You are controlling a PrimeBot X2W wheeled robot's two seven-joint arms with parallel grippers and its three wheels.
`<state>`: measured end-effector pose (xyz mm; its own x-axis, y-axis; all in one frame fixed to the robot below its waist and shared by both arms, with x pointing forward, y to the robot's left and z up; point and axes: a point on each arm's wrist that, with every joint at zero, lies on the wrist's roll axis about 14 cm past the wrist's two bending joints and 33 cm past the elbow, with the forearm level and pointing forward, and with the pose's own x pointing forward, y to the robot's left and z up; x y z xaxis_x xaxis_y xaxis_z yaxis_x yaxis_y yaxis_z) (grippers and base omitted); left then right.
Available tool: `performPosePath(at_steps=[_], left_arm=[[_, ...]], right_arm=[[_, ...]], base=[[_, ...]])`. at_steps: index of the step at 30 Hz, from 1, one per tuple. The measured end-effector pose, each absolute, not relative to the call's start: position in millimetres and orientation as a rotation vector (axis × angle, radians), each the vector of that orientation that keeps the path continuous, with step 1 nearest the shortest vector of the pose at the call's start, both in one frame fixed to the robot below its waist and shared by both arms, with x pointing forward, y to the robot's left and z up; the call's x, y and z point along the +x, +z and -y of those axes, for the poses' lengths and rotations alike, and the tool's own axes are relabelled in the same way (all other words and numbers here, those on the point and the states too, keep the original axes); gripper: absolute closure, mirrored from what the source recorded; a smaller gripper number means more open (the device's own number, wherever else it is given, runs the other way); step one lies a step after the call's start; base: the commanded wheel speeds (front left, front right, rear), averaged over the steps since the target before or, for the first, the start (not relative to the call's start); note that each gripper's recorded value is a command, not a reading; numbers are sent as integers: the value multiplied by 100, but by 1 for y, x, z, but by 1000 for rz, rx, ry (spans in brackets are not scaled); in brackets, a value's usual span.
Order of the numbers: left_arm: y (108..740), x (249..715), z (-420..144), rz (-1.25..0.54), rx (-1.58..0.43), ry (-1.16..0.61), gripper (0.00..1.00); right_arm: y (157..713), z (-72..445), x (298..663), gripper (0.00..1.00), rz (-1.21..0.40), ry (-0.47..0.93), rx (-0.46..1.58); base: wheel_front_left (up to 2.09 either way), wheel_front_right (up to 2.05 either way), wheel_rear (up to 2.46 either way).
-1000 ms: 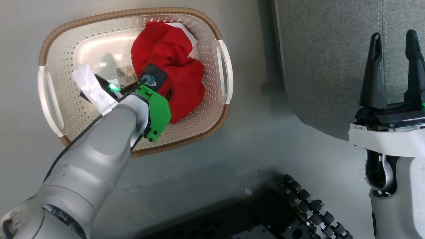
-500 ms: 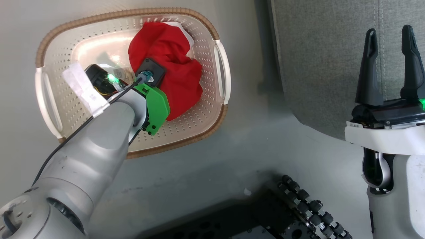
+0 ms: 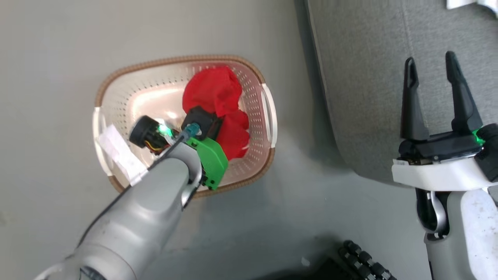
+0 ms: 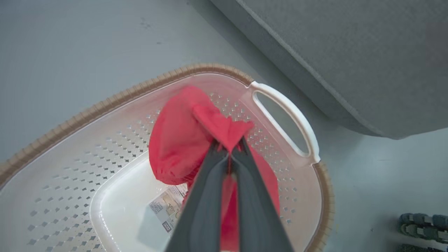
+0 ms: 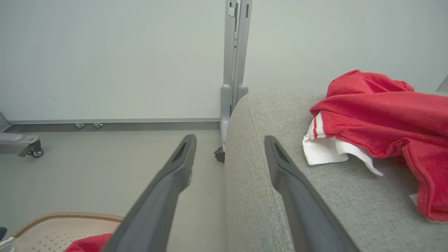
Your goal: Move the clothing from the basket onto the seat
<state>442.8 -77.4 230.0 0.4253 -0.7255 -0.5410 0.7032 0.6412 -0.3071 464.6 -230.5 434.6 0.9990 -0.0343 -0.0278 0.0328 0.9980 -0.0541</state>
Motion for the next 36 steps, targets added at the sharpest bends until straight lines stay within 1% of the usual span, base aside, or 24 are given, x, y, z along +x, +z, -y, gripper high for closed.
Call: performPosePath(at_steps=[5,20,29,36], left_arm=[[276,431,68,-610,-106,-801,100],[424,414,24,-212,-107,-624,100],[494,391,3,0,-57,-573,100],[532,380,-3,120,-21,-568,100]], right_arm=[[452,217,446,0,-12,-8,-17],[515,175,388,0,113,90,53],[548,163,352,0,209,122,64],[561,154,337,0,253,158,57]], base=[[0,0,0],[0,0,0],[0,0,0],[0,0,0]])
